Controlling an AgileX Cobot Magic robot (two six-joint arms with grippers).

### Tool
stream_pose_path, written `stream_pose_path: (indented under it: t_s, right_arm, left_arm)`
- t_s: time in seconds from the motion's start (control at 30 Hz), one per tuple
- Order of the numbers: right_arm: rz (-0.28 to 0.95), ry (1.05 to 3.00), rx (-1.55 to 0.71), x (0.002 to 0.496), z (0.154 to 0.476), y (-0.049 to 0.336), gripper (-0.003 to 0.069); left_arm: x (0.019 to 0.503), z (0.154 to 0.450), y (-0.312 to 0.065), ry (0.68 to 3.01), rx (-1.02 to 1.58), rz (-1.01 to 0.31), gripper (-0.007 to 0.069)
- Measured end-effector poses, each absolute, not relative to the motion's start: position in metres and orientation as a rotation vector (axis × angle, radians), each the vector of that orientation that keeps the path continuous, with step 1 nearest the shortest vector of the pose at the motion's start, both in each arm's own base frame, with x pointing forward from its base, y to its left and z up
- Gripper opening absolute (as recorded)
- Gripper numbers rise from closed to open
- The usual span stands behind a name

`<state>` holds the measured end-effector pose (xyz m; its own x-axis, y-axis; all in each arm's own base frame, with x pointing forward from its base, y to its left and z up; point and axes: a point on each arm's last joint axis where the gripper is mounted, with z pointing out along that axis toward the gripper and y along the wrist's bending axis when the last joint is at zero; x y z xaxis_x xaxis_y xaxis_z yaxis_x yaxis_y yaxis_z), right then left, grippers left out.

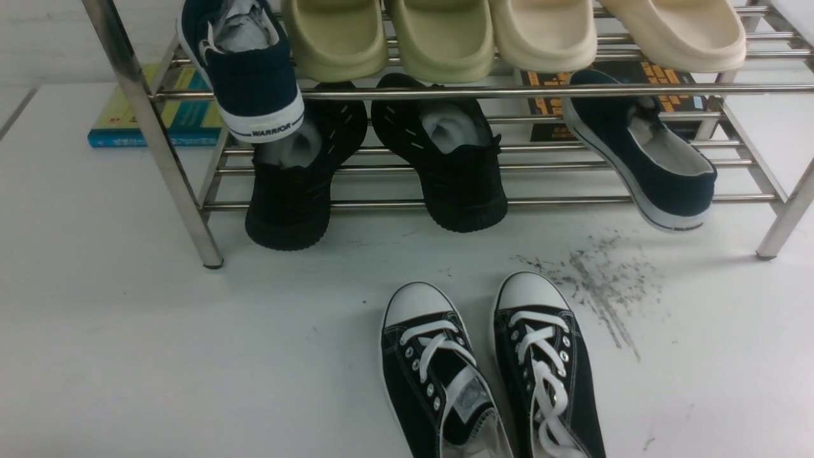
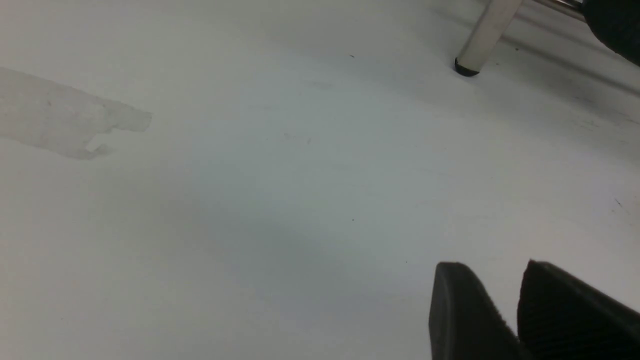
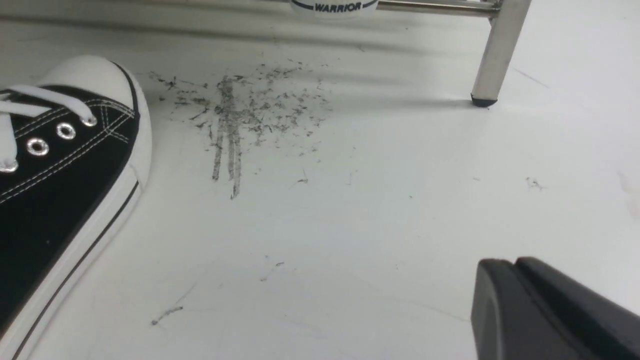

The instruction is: Take the shoes off the shelf with your hand on the white table.

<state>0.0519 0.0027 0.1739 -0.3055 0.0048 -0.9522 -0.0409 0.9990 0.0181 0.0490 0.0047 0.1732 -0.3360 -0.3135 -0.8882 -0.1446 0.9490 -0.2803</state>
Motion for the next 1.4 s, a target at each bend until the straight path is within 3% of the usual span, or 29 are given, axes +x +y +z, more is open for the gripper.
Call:
stream_pose_path:
  t_s: [1.4]
  right_arm:
    - [0.04,1.881,-0.019,0.0519,0.1739,0.0023,0.0102]
  left_arm:
    - [0.049,0.1732,0.0047,1.919,-0.332,-0.178,0.0229]
